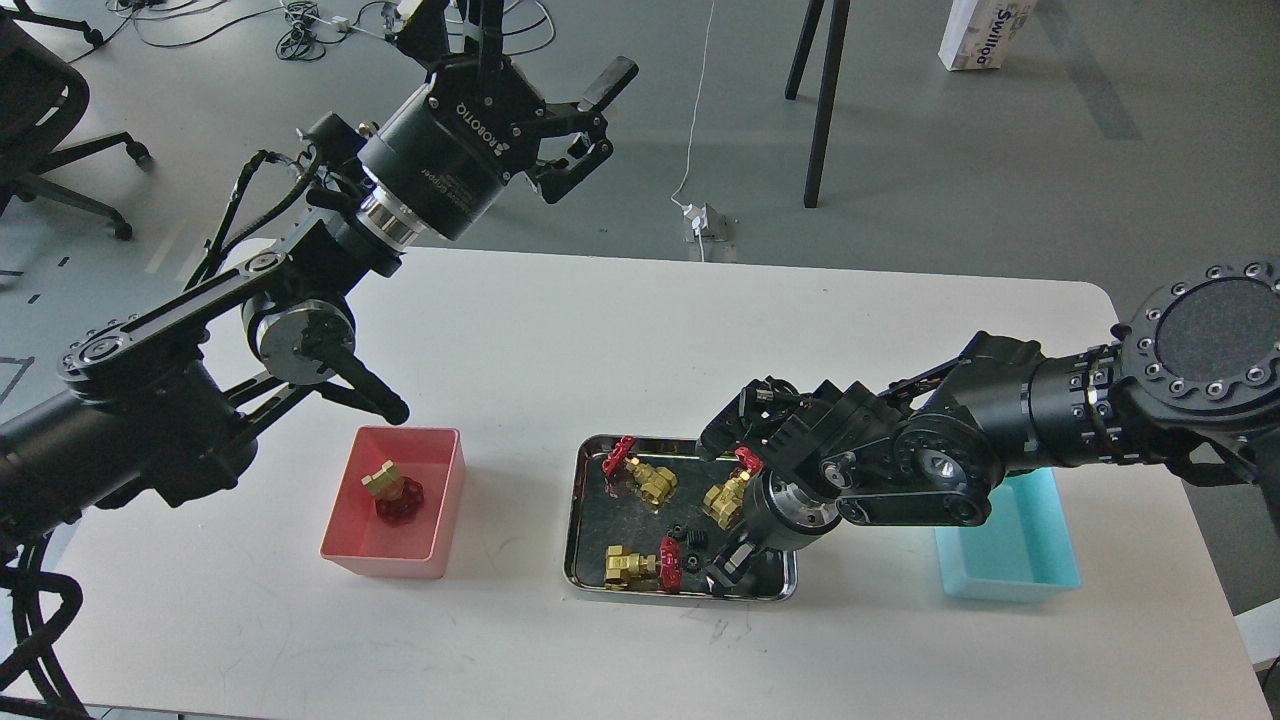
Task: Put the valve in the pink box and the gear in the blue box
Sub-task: 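Lower the right gripper onto a small black gear in the tray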
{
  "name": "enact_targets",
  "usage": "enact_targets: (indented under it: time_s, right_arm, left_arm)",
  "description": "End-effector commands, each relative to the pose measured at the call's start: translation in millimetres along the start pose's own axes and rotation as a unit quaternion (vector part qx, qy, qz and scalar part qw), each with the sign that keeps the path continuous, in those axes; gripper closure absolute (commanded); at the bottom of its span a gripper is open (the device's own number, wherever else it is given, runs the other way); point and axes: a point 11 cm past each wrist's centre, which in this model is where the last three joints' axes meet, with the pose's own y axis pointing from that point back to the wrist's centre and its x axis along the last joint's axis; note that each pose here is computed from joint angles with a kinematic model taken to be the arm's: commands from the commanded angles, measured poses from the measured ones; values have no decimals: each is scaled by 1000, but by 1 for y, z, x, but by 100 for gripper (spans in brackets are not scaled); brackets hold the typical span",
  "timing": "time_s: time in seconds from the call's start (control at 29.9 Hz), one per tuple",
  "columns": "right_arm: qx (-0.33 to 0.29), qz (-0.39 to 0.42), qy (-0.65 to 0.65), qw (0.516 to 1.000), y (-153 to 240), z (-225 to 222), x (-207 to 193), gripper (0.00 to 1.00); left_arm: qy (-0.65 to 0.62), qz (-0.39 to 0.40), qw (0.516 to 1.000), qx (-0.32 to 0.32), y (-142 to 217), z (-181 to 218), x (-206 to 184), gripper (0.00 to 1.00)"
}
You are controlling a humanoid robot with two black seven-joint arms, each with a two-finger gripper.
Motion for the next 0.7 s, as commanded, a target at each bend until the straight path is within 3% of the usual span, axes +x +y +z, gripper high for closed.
enact_targets:
  time_s: [0.0,0.67]
  right_arm:
    - [-2,1,-1,1000,0,1,1,46]
    - [0,-1,-12,1000,-6,4,-5,51]
  left_arm:
    - [3,2,1000,1,2,-3,0,1]
    - [4,6,1000,2,1,-6,3,1]
